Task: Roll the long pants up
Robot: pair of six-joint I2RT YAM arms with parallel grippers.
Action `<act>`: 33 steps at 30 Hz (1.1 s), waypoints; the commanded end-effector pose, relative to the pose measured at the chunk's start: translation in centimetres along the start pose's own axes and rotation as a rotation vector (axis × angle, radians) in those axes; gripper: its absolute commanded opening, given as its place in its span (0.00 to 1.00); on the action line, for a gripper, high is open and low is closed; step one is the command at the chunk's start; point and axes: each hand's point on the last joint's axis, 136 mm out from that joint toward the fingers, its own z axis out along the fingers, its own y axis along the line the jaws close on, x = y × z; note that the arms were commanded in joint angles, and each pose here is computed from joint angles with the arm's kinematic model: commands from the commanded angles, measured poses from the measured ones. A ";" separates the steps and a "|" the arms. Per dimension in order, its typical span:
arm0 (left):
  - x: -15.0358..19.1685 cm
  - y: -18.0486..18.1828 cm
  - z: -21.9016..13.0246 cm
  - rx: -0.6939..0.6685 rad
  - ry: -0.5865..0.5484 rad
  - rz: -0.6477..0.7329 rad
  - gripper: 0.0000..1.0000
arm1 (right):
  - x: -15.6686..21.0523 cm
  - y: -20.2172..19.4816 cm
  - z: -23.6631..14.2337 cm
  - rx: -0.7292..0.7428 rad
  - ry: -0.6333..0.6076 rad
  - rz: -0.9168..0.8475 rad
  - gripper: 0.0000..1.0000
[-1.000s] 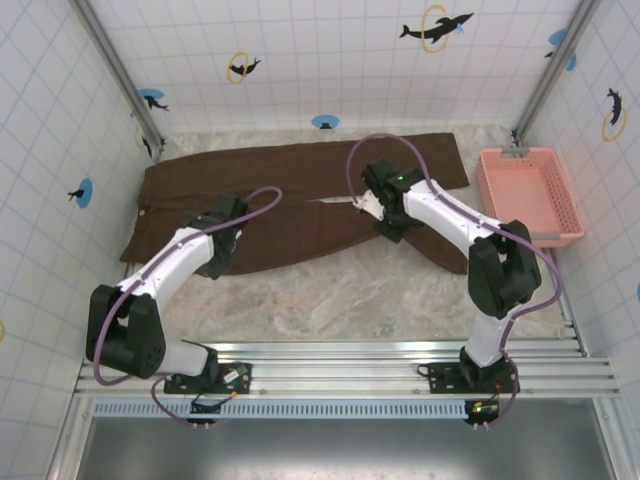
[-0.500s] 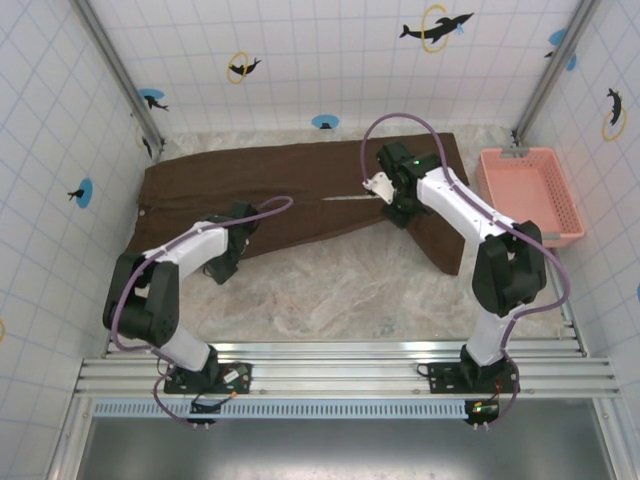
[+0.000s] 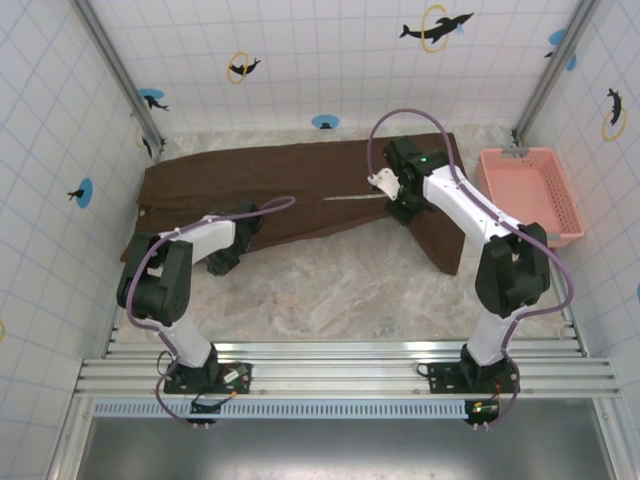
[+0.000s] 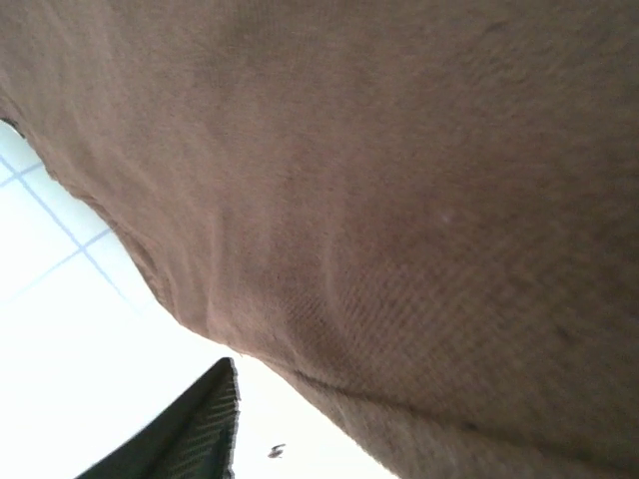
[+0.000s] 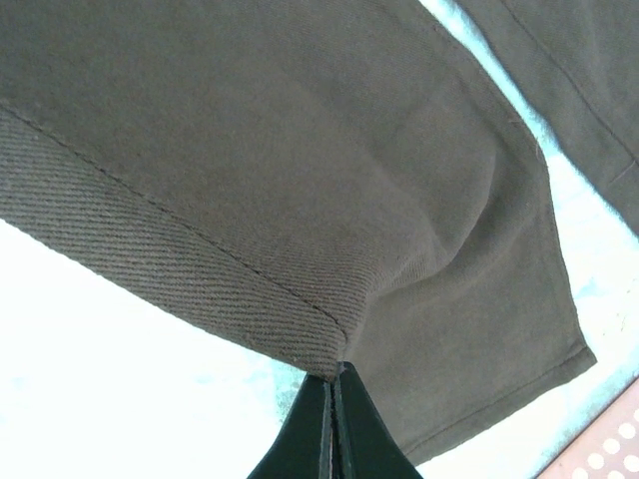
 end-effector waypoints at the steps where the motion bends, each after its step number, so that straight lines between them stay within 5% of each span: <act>1: 0.4 1.9 0.8 -0.011 0.057 -0.063 0.31 | 1.5 -1.0 -1.8 0.031 -0.023 0.039 0.00; 3: 0.3 2.6 1.2 -0.008 0.069 -0.084 0.03 | 1.9 -1.1 -1.8 0.030 -0.028 0.048 0.00; 4: 0.2 3.0 1.2 -0.020 0.075 -0.088 0.00 | 2.2 -1.0 -1.7 0.026 -0.027 0.050 0.00; 11: 3.3 3.9 0.1 -0.066 0.130 -0.116 0.00 | 4.6 1.6 -1.5 -0.024 -0.018 0.007 0.00; 25: 9.0 4.4 -5.0 -0.064 -0.029 -0.188 0.00 | 10.5 8.4 -2.6 -0.060 0.113 -0.110 0.00; 33: 11.0 5.6 -6.5 -0.120 -0.078 -0.199 0.00 | 10.3 5.2 -4.1 0.057 0.152 -0.081 0.00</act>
